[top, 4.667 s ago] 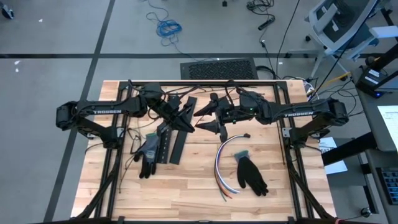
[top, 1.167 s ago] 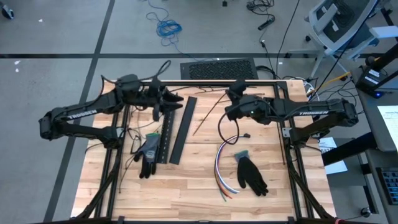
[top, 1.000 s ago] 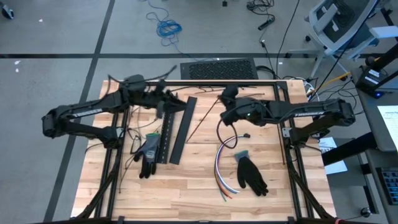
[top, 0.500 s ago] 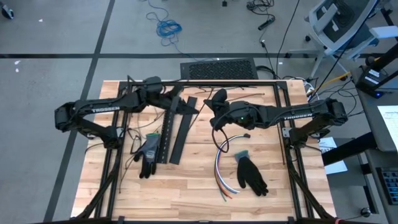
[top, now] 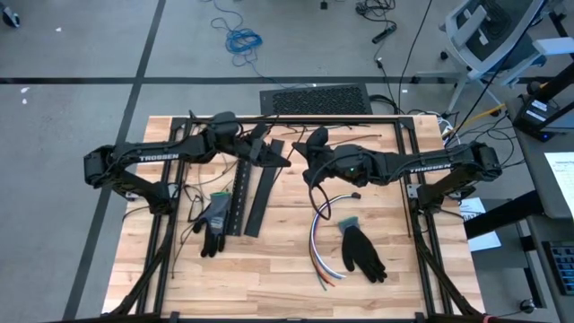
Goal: Ziptie cables
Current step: Wrap the cable wires with the black ziptie
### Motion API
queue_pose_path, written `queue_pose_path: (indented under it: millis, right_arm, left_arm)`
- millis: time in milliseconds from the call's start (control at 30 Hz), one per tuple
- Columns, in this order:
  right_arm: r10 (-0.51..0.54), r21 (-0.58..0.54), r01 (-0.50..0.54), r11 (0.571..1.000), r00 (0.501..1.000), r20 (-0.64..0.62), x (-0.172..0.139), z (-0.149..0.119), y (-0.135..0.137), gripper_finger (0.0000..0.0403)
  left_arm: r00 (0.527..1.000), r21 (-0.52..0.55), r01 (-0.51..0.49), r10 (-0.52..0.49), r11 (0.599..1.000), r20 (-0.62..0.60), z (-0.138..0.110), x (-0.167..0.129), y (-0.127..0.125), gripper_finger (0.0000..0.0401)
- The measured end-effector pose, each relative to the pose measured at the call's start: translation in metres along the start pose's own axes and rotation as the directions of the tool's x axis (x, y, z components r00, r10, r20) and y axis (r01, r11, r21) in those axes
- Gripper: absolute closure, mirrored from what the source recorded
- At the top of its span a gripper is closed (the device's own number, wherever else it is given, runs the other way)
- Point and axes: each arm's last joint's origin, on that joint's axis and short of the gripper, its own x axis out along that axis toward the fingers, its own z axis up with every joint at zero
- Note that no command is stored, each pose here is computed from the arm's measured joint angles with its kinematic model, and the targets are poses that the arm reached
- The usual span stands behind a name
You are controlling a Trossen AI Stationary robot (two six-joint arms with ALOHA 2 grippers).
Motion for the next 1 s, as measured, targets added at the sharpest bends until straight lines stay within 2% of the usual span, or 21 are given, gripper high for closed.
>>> queue_pose_path:
  millis: [200, 400, 433, 700, 833, 1000]
  right_arm:
    - [0.003, -0.002, -0.003, 1.000, 1.000, -0.003, 0.0004, -0.0008, 0.0002, 0.0403]
    - [0.002, -0.001, -0.002, 1.000, 1.000, -0.008, 0.0012, -0.0021, -0.0001, 0.0403]
    - [0.001, -0.001, -0.001, 1.000, 1.000, -0.008, 0.0012, -0.0020, -0.0001, 0.0403]
    - [0.000, 0.014, 0.000, 1.000, 1.000, -0.007, 0.0010, -0.0017, -0.0003, 0.0403]
    - [-0.038, 0.159, 0.037, 0.987, 0.999, -0.003, 0.0005, -0.0013, -0.0048, 0.0399]
    - [-0.044, 0.245, 0.042, 0.969, 0.999, 0.003, -0.0026, -0.0026, -0.0079, 0.0367]
  left_arm:
    - [0.999, 0.004, 0.034, -0.034, 0.999, -0.037, -0.0021, 0.0012, -0.0033, 0.0276]
    - [0.998, 0.030, 0.039, -0.037, 0.999, -0.049, -0.0038, 0.0023, -0.0038, 0.0383]
    - [0.998, 0.041, 0.038, -0.036, 0.998, -0.047, -0.0037, 0.0023, -0.0038, 0.0391]
    - [0.999, 0.086, 0.045, -0.043, 0.995, -0.026, -0.0012, 0.0026, -0.0086, 0.0400]
    - [0.999, 0.098, 0.039, -0.036, 0.994, -0.026, -0.0013, 0.0026, -0.0078, 0.0400]
    - [0.999, 0.111, 0.031, -0.029, 0.993, -0.023, -0.0015, 0.0026, -0.0071, 0.0400]
